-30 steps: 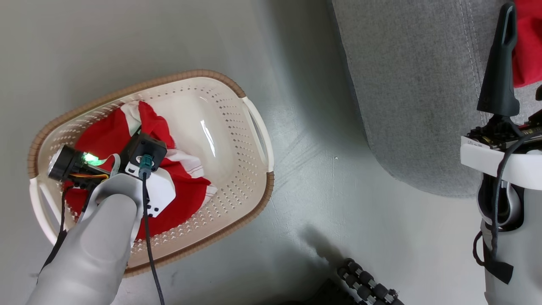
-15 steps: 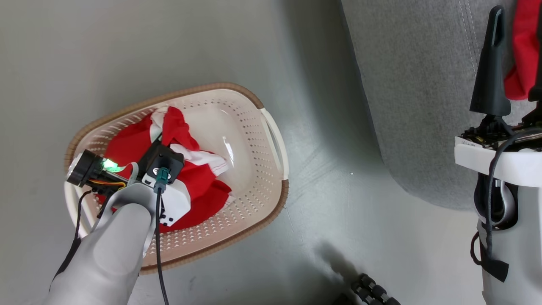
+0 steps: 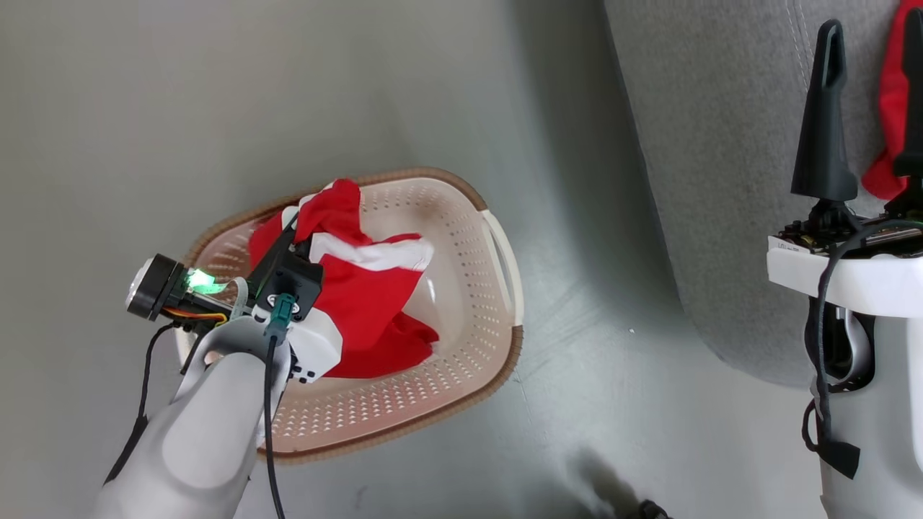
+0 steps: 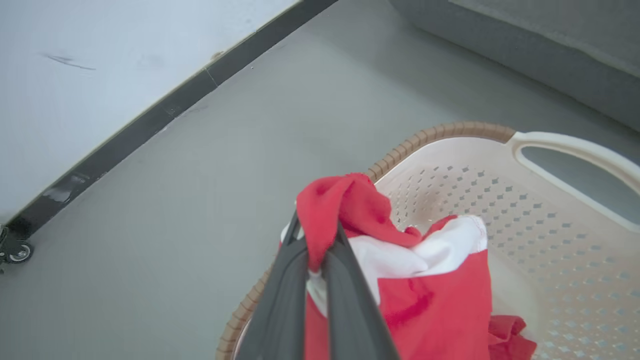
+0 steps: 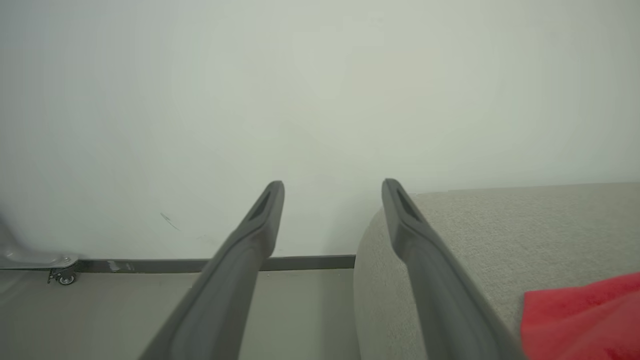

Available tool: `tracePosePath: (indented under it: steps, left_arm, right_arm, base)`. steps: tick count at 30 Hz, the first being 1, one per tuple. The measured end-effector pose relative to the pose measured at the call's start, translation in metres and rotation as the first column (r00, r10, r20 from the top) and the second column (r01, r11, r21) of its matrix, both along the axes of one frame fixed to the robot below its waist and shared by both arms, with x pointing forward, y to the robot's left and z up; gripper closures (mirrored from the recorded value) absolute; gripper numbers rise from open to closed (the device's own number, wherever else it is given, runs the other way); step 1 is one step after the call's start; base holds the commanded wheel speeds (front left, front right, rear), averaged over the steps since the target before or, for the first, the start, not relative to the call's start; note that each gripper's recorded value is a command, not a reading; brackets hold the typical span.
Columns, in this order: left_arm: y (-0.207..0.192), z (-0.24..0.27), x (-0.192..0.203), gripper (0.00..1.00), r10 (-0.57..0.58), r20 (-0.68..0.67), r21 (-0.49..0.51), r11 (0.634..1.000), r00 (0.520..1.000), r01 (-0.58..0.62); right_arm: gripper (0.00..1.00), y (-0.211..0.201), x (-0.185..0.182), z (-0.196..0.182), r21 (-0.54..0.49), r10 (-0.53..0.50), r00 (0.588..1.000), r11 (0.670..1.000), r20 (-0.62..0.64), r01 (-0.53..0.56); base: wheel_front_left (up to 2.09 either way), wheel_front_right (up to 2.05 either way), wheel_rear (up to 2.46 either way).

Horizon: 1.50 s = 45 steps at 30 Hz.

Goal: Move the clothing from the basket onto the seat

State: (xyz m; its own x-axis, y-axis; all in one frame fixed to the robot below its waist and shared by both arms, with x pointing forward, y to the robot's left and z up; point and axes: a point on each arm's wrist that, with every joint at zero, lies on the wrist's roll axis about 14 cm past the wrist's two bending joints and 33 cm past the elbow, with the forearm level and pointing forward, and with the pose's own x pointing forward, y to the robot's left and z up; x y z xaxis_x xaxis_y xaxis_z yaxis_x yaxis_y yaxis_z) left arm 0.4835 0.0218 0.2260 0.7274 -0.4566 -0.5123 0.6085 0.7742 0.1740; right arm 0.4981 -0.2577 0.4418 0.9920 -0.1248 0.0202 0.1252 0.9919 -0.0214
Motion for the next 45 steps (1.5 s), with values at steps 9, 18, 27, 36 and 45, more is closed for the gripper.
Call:
tracePosePath:
  steps: [9,18,27,36,45]
  left_arm:
    - [0.021,0.054,0.021,1.00,0.102,0.123,-0.061,0.994,0.987,-0.095]
    - [0.038,0.124,0.038,1.00,0.193,0.268,-0.153,0.976,0.944,-0.156]
    - [0.049,0.182,0.037,1.00,0.240,0.367,-0.220,0.961,0.899,-0.167]
    - [0.065,0.225,0.029,1.00,0.290,0.426,-0.268,0.945,0.857,-0.187]
    - [0.076,0.271,0.014,1.00,0.297,0.498,-0.293,0.942,0.815,-0.164]
  right_arm:
    - [0.00,0.018,0.005,0.018,-0.011,0.050,0.998,0.999,0.041,-0.050]
    - [0.00,0.032,0.002,0.038,-0.048,0.100,0.992,0.994,0.071,-0.096]
    - [0.00,0.050,-0.005,0.057,-0.092,0.183,0.979,0.980,0.092,-0.175]
    - [0.00,0.069,-0.018,0.067,-0.098,0.249,0.964,0.966,0.090,-0.240]
    - [0.00,0.093,-0.041,0.067,-0.115,0.345,0.937,0.934,0.055,-0.337]
  base:
    - [0.00,0.00,0.00]
    - [0.00,0.00,0.00]
    - [0.00,0.00,0.00]
    - [0.00,0.00,0.00]
    - [0.00,0.00,0.00]
